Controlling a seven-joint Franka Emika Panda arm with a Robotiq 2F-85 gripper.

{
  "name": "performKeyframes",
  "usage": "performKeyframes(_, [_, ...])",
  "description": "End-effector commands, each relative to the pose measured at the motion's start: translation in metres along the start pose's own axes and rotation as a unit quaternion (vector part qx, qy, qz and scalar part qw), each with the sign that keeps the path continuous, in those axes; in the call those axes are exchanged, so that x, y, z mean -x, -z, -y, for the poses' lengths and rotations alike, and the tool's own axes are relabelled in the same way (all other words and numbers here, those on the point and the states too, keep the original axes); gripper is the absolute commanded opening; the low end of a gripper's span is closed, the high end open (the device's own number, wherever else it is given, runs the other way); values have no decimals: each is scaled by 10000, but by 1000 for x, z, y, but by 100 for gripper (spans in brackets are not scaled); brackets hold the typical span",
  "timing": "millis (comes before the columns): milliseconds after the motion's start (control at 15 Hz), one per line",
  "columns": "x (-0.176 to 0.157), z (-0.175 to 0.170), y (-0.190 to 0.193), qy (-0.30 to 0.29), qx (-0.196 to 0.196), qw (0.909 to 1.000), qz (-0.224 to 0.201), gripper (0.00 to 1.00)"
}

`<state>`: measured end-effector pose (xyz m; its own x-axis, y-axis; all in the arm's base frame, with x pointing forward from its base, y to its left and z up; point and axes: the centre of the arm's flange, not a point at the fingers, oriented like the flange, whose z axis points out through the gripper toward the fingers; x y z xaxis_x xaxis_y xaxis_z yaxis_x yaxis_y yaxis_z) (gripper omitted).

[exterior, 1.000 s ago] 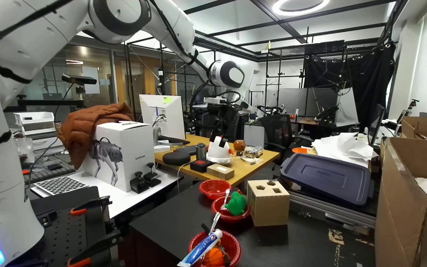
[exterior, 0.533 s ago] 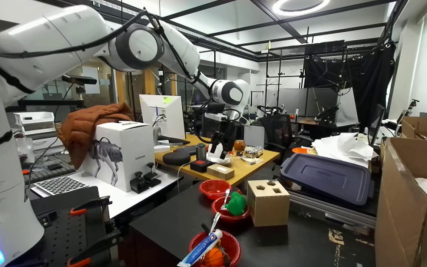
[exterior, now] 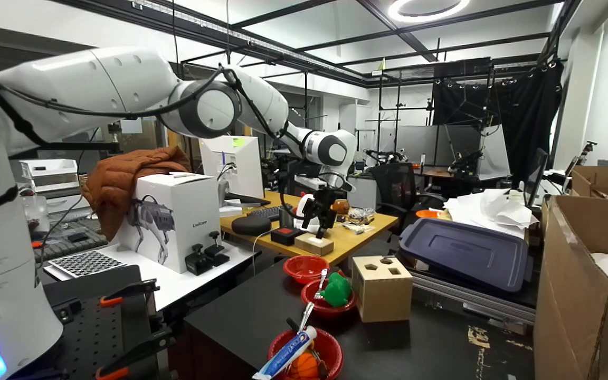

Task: Move the empty red bowl forwards, place the green plush toy inside the bowl

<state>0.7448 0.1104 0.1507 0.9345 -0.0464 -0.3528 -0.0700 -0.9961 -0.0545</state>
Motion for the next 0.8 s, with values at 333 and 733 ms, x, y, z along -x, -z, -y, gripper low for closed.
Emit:
performKeyframes(333, [-30,45,9,703,-20,9972,-247,100])
performKeyframes(733, [-68,32,-16,298,-266,9958,-823,100])
